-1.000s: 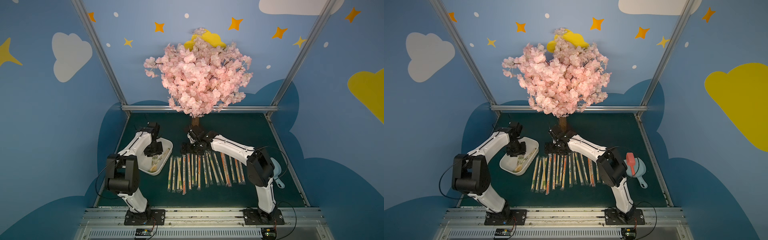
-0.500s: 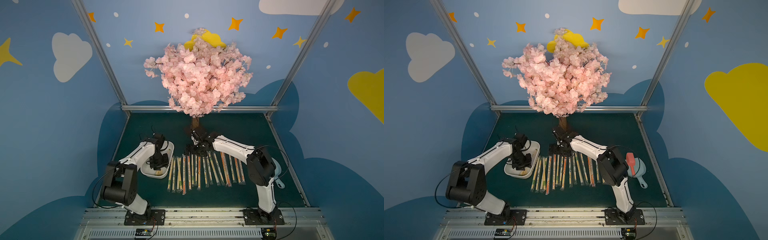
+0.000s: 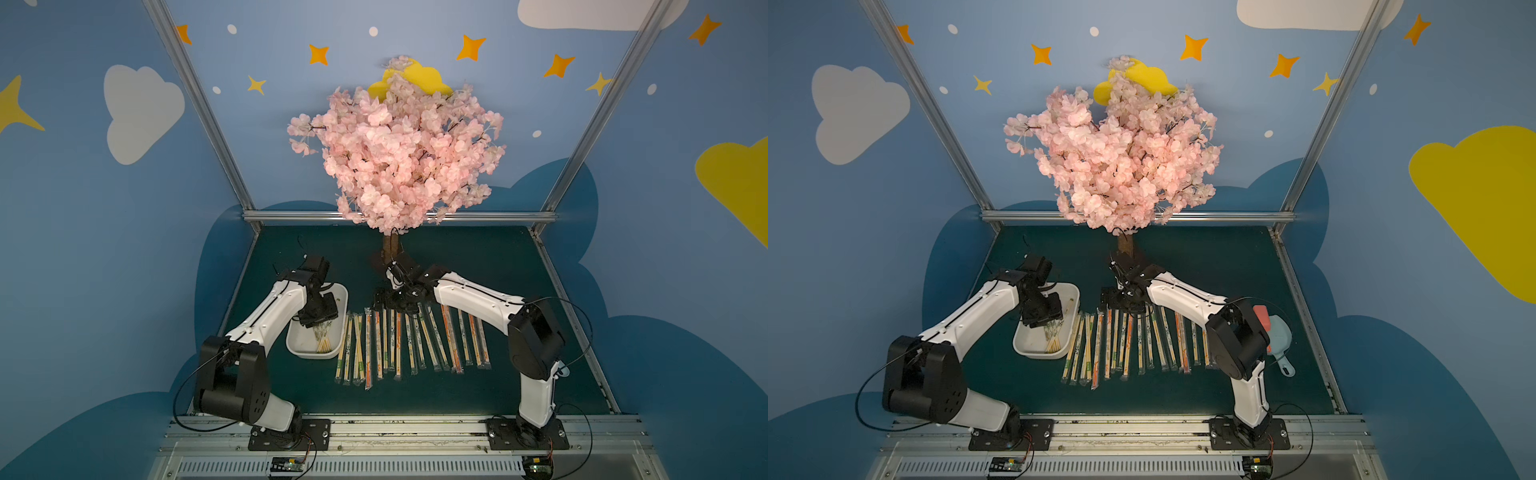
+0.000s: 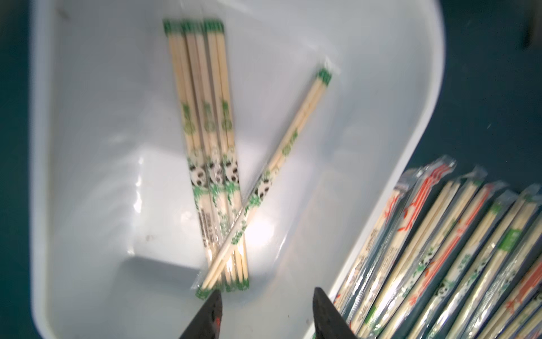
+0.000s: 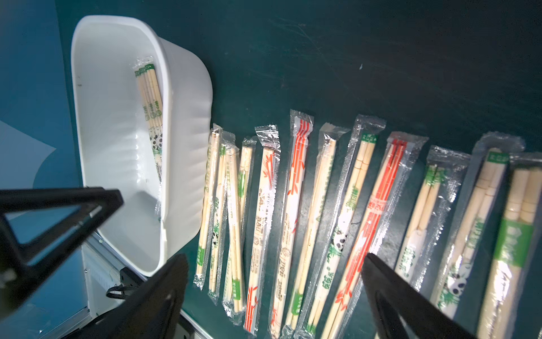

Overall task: Take the paired disposable chopsticks out of the storage box
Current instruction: Adjust the storage box at the center of the board, then pick up the paired disposable chopsticks from the storage box.

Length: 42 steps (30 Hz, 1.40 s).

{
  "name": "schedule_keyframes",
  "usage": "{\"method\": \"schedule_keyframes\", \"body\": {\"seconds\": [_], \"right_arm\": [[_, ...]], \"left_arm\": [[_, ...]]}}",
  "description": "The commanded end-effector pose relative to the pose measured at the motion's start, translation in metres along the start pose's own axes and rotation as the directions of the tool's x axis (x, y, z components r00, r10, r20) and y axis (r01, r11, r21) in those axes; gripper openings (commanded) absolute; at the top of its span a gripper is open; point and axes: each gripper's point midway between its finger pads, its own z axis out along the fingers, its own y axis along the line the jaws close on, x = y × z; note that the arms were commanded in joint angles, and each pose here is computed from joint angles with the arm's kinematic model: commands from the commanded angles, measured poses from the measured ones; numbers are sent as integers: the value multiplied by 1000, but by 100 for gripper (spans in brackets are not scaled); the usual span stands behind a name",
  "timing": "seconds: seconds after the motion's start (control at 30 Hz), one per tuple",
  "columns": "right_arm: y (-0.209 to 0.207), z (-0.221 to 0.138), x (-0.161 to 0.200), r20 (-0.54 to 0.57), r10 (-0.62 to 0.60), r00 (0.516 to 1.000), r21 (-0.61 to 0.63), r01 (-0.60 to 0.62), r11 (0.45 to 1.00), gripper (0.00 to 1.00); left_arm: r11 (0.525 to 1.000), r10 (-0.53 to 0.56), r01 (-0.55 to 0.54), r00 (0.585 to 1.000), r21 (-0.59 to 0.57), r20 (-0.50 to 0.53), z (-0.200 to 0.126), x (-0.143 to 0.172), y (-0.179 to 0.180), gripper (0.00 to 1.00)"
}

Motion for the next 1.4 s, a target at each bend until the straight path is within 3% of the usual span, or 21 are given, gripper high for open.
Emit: {"method": "schedule_keyframes", "body": {"seconds": [0.0, 0.13, 0.33, 1.07, 1.37], "right_arm": [[12, -13, -2, 31, 0, 1000, -35, 1, 999, 95], [18, -11, 5, 23, -6, 1000, -36, 7, 999, 95], [22, -10, 18, 14, -16, 1000, -25, 16, 1000, 95], [28, -15, 14, 32, -25, 999, -21, 26, 999, 95], [32, -19, 10, 42, -30, 999, -25, 31, 999, 95]], "left_arm": [[996, 55, -52, 998, -79, 35, 8, -25, 9, 50], [987, 152, -151, 988, -56, 27, 28, -41, -5, 48], [973, 228, -229, 973, -23, -22, 51, -40, -15, 48], [942, 290, -312, 942, -125, -169, 92, -22, -4, 44], [939, 290, -323, 929, -119, -230, 99, -12, -2, 13]]}}
